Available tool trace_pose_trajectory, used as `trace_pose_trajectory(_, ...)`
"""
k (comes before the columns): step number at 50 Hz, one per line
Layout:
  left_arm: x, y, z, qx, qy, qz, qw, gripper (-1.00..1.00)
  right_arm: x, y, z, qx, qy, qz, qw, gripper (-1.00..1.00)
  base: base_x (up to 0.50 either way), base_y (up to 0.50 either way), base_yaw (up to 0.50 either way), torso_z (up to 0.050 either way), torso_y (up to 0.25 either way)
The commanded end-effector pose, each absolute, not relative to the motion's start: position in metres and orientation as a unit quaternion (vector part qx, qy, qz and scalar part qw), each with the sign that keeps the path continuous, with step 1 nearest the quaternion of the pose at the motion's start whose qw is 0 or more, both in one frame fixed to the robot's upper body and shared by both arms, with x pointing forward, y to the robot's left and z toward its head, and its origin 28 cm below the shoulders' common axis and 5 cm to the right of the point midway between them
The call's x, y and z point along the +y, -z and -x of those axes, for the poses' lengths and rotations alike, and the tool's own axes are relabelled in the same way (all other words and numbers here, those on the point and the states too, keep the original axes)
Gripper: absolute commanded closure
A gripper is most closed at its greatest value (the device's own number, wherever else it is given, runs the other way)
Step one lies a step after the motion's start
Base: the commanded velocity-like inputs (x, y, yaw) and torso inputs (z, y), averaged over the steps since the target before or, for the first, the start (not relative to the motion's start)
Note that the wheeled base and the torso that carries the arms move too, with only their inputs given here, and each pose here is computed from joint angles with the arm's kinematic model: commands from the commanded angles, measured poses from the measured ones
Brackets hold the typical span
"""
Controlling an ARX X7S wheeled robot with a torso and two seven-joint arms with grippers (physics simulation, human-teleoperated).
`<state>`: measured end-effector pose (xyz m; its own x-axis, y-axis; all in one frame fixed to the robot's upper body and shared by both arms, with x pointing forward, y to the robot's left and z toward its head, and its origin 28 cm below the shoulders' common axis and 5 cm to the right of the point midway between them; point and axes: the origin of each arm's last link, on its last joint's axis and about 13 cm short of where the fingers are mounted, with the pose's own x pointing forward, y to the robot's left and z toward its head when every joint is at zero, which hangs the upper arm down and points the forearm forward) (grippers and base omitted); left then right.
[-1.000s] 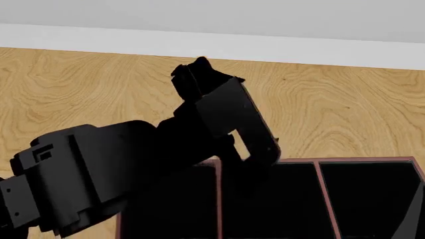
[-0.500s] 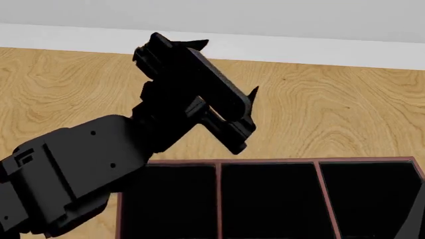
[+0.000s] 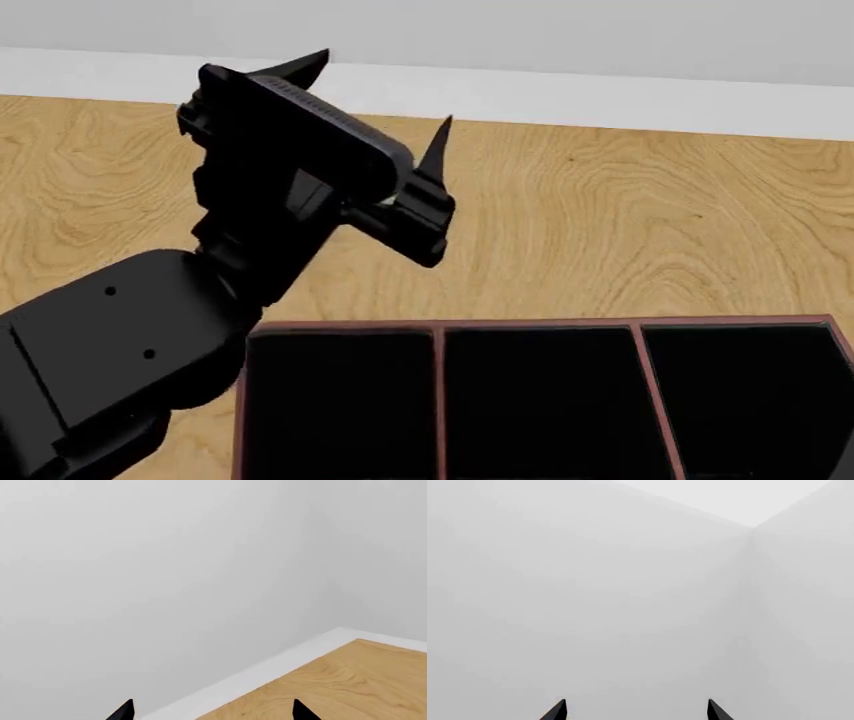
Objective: Pick up the book and place it in the back compartment of the caddy.
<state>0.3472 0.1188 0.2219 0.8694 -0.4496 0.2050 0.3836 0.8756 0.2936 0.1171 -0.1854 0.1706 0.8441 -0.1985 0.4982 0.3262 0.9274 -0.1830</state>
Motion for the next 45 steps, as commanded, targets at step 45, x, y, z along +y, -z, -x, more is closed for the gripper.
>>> trace_pose_trajectory(45, 0.167, -0.211, -0.257, -0.213, 0.156, -0.037, 0.964, -1.0, -0.191, -0.161, -0.112, -0.249, 0.131, 0.123, 0.952, -1.0, 0.0, 0.0, 0.0, 0.0, 0.0)
